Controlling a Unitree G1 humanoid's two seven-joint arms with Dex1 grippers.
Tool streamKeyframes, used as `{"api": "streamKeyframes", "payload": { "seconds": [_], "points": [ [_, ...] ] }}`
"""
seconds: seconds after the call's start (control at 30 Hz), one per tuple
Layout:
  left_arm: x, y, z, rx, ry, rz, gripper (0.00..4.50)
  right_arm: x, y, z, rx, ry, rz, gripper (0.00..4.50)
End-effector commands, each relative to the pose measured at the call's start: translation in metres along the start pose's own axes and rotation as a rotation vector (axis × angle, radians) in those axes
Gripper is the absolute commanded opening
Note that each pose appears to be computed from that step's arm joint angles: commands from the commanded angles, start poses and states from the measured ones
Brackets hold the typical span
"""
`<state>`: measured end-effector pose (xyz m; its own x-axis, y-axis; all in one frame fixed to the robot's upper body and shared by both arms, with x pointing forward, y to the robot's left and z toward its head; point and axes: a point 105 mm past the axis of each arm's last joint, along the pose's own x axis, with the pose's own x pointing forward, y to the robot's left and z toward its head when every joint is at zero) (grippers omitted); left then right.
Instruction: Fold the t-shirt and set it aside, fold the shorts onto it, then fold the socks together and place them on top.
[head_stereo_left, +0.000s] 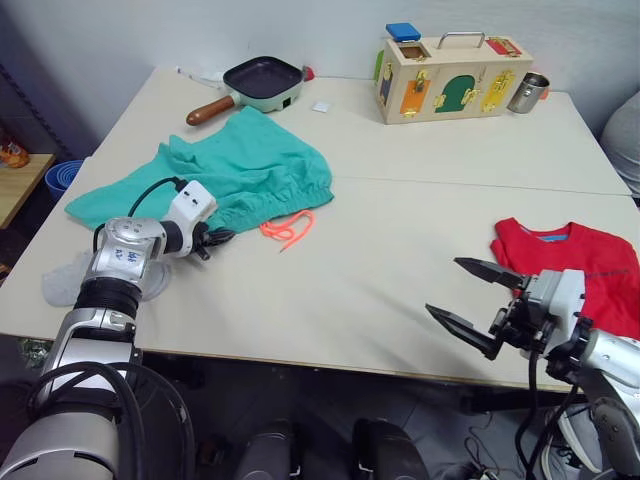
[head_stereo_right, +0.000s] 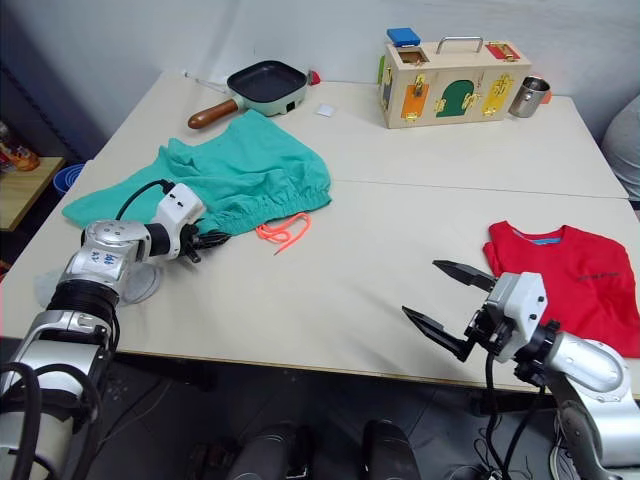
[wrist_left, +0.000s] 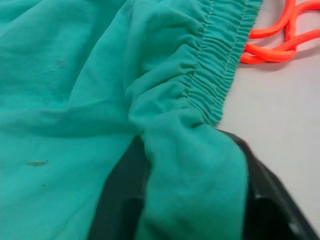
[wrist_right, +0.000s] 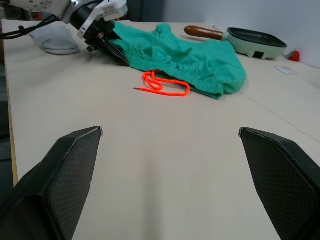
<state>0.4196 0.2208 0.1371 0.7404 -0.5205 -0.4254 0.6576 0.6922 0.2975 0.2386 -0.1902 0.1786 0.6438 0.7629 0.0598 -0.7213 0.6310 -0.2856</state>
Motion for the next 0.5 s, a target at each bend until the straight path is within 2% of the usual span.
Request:
{"api": "streamKeyframes", "payload": {
  "seconds": [0.03, 0.07, 0.1, 0.13, 0.2, 0.27, 0.3, 0.33, 0.4, 0.5],
  "points": [
    [0.007, -0.017, 0.007, 0.008, -0.04, -0.101, 0.45, -0.002, -0.004, 0.019, -0.004, -0.042, -0.038, 4.5],
    [0.011, -0.029, 0.015, 0.013, -0.084, -0.163, 0.14, -0.003, -0.01, 0.023, 0.002, -0.049, -0.066, 4.5],
    [0.013, -0.038, 0.021, 0.016, -0.114, -0.207, 0.04, -0.004, -0.014, 0.026, 0.007, -0.054, -0.085, 4.5],
    [0.014, -0.057, 0.032, 0.037, -0.162, -0.31, 0.04, -0.005, -0.017, 0.029, 0.001, -0.054, -0.096, 4.5],
    [0.021, -0.104, 0.061, 0.043, -0.248, -0.503, 0.04, -0.008, -0.021, 0.029, -0.01, -0.047, -0.107, 4.5],
    [0.027, -0.167, 0.085, 0.103, -0.281, -0.692, 0.04, -0.018, -0.023, 0.017, -0.016, 0.005, -0.121, 4.5],
    [0.026, -0.189, 0.094, 0.115, -0.301, -0.748, 0.04, -0.02, -0.022, 0.011, -0.016, 0.031, -0.111, 4.5],
    [0.025, -0.204, 0.101, 0.104, -0.321, -0.785, 0.04, -0.021, -0.022, 0.009, -0.011, 0.035, -0.109, 4.5],
    [0.024, -0.219, 0.112, 0.065, -0.346, -0.811, 0.04, -0.019, -0.024, 0.01, 0.018, 0.013, -0.124, 4.5],
    [0.04, -0.242, 0.124, 0.101, -0.355, -0.796, 0.04, -0.013, -0.023, 0.005, 0.04, 0.033, -0.092, 4.5]
  ]
}}
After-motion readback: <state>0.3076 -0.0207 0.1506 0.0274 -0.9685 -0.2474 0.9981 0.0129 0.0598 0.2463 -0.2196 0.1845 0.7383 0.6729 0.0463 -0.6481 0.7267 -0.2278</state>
